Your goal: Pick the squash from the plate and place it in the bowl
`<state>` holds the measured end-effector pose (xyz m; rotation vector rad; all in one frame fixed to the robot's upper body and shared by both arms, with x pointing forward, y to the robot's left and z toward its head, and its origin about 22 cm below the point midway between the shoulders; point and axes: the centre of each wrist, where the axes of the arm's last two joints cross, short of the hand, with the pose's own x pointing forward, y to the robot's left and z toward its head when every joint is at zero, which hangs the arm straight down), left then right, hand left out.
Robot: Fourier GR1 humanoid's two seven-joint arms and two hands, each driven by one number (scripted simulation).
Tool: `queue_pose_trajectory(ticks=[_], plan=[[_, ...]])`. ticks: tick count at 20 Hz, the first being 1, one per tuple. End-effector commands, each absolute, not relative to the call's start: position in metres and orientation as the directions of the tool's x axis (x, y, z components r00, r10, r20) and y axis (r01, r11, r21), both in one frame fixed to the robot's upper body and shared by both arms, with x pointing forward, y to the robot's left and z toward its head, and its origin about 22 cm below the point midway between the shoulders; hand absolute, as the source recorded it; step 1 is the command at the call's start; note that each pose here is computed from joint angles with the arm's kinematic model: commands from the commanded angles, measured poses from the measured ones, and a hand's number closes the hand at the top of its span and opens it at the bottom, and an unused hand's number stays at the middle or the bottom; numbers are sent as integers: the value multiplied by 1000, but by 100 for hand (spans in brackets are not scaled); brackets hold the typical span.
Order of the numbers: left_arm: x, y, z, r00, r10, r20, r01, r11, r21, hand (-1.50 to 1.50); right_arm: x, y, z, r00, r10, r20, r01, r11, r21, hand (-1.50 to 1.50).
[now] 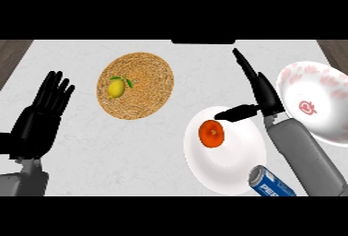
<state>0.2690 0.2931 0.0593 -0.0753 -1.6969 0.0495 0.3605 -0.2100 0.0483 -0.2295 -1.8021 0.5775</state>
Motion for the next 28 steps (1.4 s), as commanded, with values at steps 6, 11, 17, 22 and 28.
queue_pose_trajectory(ticks=[6,11,17,22,28], plan=[[272,293,58,-120,81,989,56,996,-75,0,394,-220,113,-228,860,456,-400,344,-850,-150],[277,292,62,-116,91,989,48,995,-86,0,398,-187,130,-264,925,273,-657,34,-753,-150],[269,301,63,-102,98,990,36,995,-95,0,396,-136,169,-276,913,301,-723,9,-691,-150],[250,301,51,-109,108,988,13,994,-108,0,373,-139,155,-222,923,313,-724,59,-688,-150],[279,294,68,-109,106,988,2,994,-106,0,359,-140,141,-205,925,322,-741,68,-668,-150]])
